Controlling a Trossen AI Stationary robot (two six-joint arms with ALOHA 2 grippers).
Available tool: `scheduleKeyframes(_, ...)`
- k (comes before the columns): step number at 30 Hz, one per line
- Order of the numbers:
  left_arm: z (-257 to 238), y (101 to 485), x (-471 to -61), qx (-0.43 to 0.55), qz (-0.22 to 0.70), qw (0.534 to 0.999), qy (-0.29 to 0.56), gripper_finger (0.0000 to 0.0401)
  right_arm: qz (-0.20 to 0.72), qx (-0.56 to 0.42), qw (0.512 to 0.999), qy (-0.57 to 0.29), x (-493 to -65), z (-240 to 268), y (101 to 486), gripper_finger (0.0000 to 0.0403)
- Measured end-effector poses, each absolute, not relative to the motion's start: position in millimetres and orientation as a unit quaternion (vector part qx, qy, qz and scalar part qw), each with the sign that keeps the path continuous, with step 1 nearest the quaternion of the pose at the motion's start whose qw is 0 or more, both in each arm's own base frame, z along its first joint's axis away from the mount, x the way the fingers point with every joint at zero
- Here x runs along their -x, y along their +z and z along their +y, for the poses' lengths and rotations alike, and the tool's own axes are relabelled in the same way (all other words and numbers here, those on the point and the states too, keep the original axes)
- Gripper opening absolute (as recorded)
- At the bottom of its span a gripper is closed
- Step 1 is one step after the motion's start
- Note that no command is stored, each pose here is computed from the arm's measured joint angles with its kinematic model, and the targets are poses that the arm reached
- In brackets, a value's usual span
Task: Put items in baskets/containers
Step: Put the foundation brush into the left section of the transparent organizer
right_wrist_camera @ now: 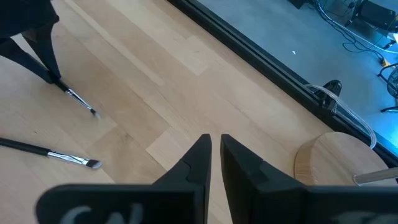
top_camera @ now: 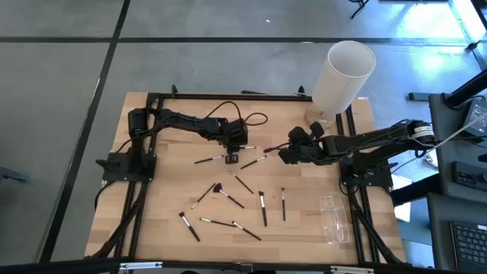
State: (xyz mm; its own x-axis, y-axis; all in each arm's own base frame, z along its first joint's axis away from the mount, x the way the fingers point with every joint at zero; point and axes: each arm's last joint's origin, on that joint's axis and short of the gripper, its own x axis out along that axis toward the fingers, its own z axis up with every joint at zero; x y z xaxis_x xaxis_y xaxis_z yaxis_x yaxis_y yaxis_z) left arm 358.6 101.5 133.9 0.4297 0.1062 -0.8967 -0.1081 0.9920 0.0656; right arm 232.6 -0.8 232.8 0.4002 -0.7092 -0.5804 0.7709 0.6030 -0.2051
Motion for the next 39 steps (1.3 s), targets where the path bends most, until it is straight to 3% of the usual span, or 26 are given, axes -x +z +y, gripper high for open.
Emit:
scheduleKeyframes(6, 104.1, 139.6, -366.0, 0.018, 0.486, 0.869, 0.089, 0.0035, 0.309, -0.065, 0.83, -0.459, -229.4, -1.4, 222.8, 0.0037)
scheduleKeyframes(14, 110.1, 183.6, -364.1, 0.017, 0.402, 0.908, 0.12, 0.0032, 0.294, -0.114, 0.817, -0.484, -221.7, -11.1, 199.2, 0.0041)
scheduleKeyframes(20, 112.8, 206.2, -357.4, 0.048, 0.306, 0.946, 0.091, 0.0033, 0.229, -0.167, 0.87, -0.404, -227.2, -11.1, 192.5, 0.0096)
scheduleKeyframes(28, 114.9, 186.4, -337.7, 0.12, 0.151, 0.981, 0.028, 0.0037, 0.057, -0.23, 0.932, -0.274, -217.5, -13.7, 176.9, 0.0194)
scheduleKeyframes(33, 110.1, 179.3, -324.3, 0.136, 0.075, 0.988, 0.021, 0.0036, -0.033, -0.246, 0.935, -0.253, -202.9, -15.1, 173.2, 0.02)
scheduleKeyframes(39, 106.0, 186.5, -327.2, 0.152, 0.041, 0.987, 0.017, 0.0035, -0.067, -0.237, 0.94, -0.235, -211.8, -14.7, 188.7, 0.0192)
